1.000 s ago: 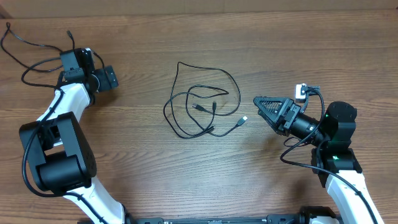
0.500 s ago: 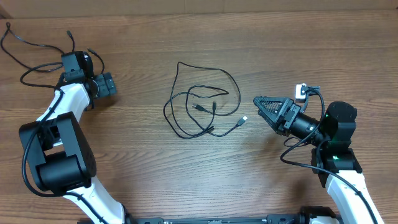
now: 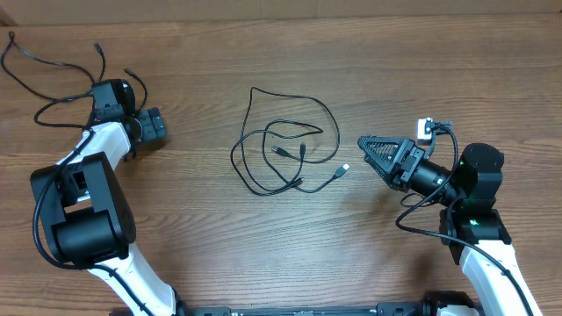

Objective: Untangle cables

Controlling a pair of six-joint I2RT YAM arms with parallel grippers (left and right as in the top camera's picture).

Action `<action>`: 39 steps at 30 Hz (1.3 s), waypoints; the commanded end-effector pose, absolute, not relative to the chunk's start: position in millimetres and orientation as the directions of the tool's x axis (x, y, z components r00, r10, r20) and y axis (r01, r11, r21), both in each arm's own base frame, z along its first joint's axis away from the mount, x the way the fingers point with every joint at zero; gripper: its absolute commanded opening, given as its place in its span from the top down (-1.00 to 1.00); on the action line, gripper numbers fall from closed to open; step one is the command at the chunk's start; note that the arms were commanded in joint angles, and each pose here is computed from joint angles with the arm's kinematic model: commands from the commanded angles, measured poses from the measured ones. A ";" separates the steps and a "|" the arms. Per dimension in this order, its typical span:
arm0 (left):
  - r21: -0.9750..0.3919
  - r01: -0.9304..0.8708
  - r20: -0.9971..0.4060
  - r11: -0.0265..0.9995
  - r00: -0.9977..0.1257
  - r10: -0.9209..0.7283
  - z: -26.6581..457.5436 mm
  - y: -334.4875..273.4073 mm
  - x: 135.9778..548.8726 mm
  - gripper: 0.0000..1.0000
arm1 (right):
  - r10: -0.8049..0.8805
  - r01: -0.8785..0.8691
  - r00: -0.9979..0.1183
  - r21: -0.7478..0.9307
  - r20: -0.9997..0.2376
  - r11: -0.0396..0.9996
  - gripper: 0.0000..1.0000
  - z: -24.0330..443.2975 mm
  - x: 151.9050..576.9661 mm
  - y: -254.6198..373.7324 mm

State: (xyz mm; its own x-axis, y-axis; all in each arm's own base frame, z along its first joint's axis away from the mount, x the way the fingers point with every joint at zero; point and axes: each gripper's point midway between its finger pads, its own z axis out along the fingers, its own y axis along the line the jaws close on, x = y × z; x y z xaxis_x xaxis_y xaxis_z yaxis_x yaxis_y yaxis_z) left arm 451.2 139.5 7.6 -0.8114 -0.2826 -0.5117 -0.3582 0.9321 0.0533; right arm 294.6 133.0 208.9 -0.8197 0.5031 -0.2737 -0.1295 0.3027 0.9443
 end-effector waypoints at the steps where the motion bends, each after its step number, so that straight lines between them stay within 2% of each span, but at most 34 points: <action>1: 0.053 -0.374 -0.480 0.926 -0.823 -0.305 -12.4 141.3 444.5 -0.99 | 0.508 -0.149 -0.808 0.938 -0.297 0.312 -1.00 214.0 296.7 131.6; 16: 0.037 -0.361 -0.441 0.932 -0.842 -0.310 -69.7 136.5 446.8 -0.99 | 0.514 -0.147 -0.804 0.938 -0.299 0.315 -1.00 213.6 297.7 130.7; 39: 0.011 -0.376 -0.576 0.927 -0.760 -0.302 -64.7 145.2 480.3 -0.99 | 0.516 -0.146 -0.803 0.937 -0.299 0.317 -1.00 213.5 298.0 130.5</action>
